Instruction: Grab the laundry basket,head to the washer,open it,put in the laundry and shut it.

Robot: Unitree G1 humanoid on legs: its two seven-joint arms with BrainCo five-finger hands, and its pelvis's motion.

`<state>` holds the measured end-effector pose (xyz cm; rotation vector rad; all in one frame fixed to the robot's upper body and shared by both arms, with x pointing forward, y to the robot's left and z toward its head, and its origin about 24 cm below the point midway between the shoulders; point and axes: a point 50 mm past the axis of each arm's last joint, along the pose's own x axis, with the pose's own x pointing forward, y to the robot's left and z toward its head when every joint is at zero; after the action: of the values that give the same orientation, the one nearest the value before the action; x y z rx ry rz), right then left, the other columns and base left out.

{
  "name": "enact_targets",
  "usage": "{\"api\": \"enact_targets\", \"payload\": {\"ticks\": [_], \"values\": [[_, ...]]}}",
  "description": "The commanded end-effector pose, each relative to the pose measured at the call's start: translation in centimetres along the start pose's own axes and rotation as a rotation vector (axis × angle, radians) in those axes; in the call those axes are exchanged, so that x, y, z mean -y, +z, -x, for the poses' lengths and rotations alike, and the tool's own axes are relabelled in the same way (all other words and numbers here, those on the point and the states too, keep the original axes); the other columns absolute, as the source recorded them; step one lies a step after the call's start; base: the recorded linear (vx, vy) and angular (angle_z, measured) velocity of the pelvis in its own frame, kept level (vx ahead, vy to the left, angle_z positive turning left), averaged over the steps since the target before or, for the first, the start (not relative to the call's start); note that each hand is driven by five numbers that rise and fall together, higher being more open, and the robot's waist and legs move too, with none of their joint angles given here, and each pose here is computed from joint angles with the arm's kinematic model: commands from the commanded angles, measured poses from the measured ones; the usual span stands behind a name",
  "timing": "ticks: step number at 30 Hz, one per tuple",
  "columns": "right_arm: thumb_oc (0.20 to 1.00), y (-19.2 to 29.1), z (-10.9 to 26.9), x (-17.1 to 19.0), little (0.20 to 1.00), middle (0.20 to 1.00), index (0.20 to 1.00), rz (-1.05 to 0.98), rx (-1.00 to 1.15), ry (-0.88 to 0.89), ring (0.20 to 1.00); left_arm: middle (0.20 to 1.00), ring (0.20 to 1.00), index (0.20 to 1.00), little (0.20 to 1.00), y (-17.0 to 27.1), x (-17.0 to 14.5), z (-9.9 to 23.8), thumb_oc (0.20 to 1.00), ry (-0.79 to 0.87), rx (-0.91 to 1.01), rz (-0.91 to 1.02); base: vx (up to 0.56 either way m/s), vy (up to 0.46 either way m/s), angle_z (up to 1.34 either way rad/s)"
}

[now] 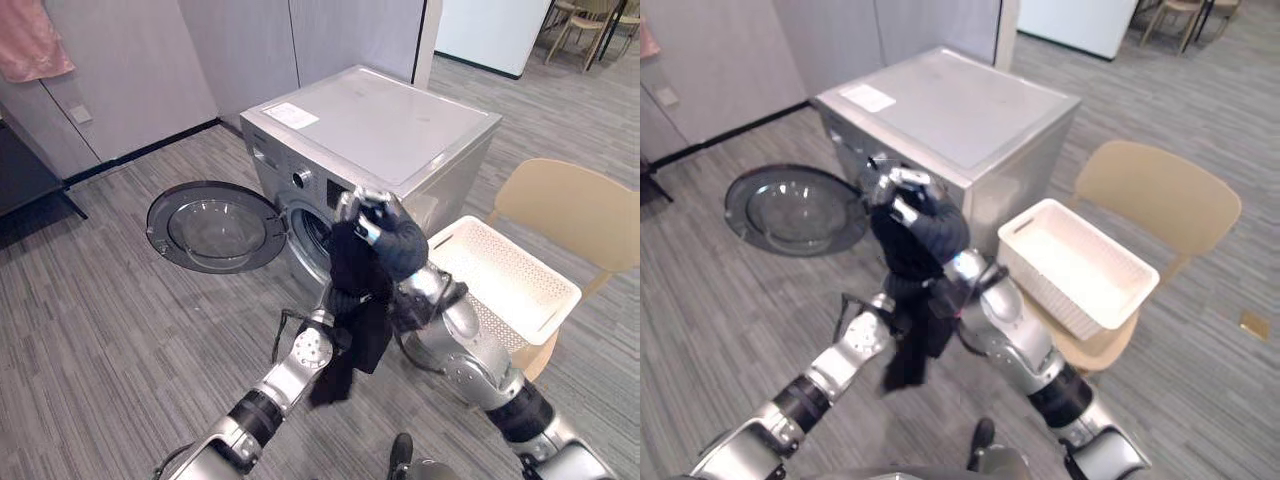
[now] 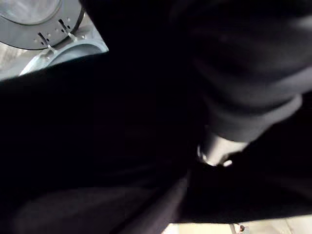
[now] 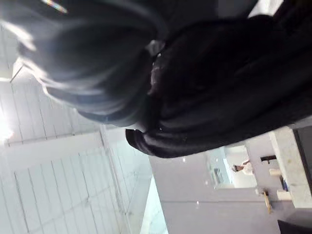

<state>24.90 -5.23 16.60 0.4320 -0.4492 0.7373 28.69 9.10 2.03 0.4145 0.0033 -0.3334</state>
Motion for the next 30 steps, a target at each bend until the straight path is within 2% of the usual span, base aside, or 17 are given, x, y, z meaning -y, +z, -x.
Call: {"api": "enact_targets", "payload": {"ticks": [1, 2, 3, 5, 9, 10, 11, 12, 15, 17, 18, 19, 21, 25, 30], "values": [[0.2, 2.2, 0.4, 1.2, 0.2, 0.2, 0.2, -0.011, 0.118, -0.055, 0.2, 0.2, 0.2, 0.2, 0.2, 2.0, -1.6, -0.4, 0.2, 0.067, 0.109, 0.026, 0.03, 0.018, -0.09], [0.2, 1.3, 2.9, 3.3, 0.2, 0.2, 0.2, 0.047, 0.049, -0.18, 0.2, 0.2, 0.2, 0.2, 0.2, 0.8, -2.9, 1.1, 0.2, 0.115, 0.083, 0.059, 0.01, 0.009, -0.08], [0.2, 1.3, 2.9, 3.3, 0.2, 0.2, 0.2, 0.046, 0.049, -0.18, 0.2, 0.2, 0.2, 0.2, 0.2, 0.8, -2.9, 1.1, 0.2, 0.114, 0.083, 0.059, 0.02, 0.006, -0.1], [0.2, 0.7, 5.6, 5.4, 0.2, 0.2, 0.2, 0.132, -0.028, -0.305, 0.2, 0.2, 0.2, 0.2, 0.2, -0.3, -4.1, 2.7, 0.2, 0.159, 0.056, 0.091, 0.02, -0.006, -0.08], [0.2, 0.3, 10.5, 9.0, 0.2, 0.2, 0.2, 0.405, -0.225, -0.485, 0.2, 0.2, 0.2, 0.2, 0.2, -1.7, -6.3, 5.6, 0.2, 0.23, 0.023, 0.169, 0.01, -0.011, -0.01], [0.341, 0.1, 11.7, 9.7, 0.341, 0.341, 0.341, 0.477, -0.298, -0.498, 0.341, 0.2, 0.2, 0.2, 0.2, -2.2, -6.6, 6.3, 0.2, 0.233, 0.008, 0.191, 0.01, -0.062, -0.01], [1.0, 0.4, 13.4, 10.7, 1.0, 1.0, 1.0, 0.63, -0.423, -0.493, 1.0, 0.2, 0.2, 0.2, 0.2, -3.3, -6.8, 7.4, 0.2, 0.217, -0.037, 0.24, 0.0, -0.053, -0.02], [1.0, 0.4, 13.4, 10.7, 1.0, 1.0, 1.0, 0.631, -0.423, -0.493, 1.0, 0.2, 0.2, 0.2, 0.2, -3.3, -6.8, 7.4, 0.2, 0.217, -0.037, 0.24, 0.0, -0.051, -0.01], [1.0, 0.1, 16.2, 11.9, 1.0, 1.0, 1.0, 0.835, -0.647, -0.444, 1.0, 0.2, 0.2, 0.2, 0.2, -5.2, -6.7, 8.9, 0.2, 0.18, -0.124, 0.296, 0.01, -0.026, 0.0], [1.0, -1.3, 18.0, 12.3, 1.0, 1.0, 1.0, 0.853, -0.776, -0.435, 1.0, 0.2, 0.2, 0.2, 0.2, -6.2, -6.7, 9.6, 0.2, 0.171, -0.173, 0.287, 0.01, -0.018, 0.0], [1.0, -1.3, 18.0, 12.3, 1.0, 1.0, 1.0, 0.852, -0.776, -0.435, 1.0, 0.2, 0.2, 0.2, 0.2, -6.2, -6.7, 9.6, 0.2, 0.171, -0.173, 0.287, 0.01, -0.041, -0.03], [1.0, -2.3, 19.6, 13.0, 1.0, 1.0, 1.0, 0.918, -0.9, -0.422, 1.0, 0.2, 0.2, 0.2, 0.2, -7.7, -6.7, 10.5, 0.2, 0.182, -0.246, 0.299, -0.01, -0.047, -0.03], [1.0, -3.8, 21.5, 13.8, 1.0, 1.0, 1.0, 0.909, -1.01, -0.463, 1.0, 0.2, 0.2, 0.2, 0.2, -9.4, -7.2, 11.5, 0.2, 0.219, -0.335, 0.268, -0.12, -0.077, -0.02], [1.0, -4.7, 23.2, 14.6, 1.0, 1.0, 1.0, 0.897, -1.092, -0.519, 1.0, 0.2, 0.2, 0.2, 0.2, -11.0, -7.6, 12.2, 0.2, 0.26, -0.424, 0.274, -0.13, -0.057, 0.11], [1.0, -5.1, 25.0, 14.8, 1.0, 1.0, 1.0, 0.911, -1.182, -0.543, 1.0, 0.2, 0.2, 0.2, 0.2, -12.0, -7.7, 12.9, 0.2, 0.299, -0.481, 0.287, 0.07, 0.049, 0.86]]}}
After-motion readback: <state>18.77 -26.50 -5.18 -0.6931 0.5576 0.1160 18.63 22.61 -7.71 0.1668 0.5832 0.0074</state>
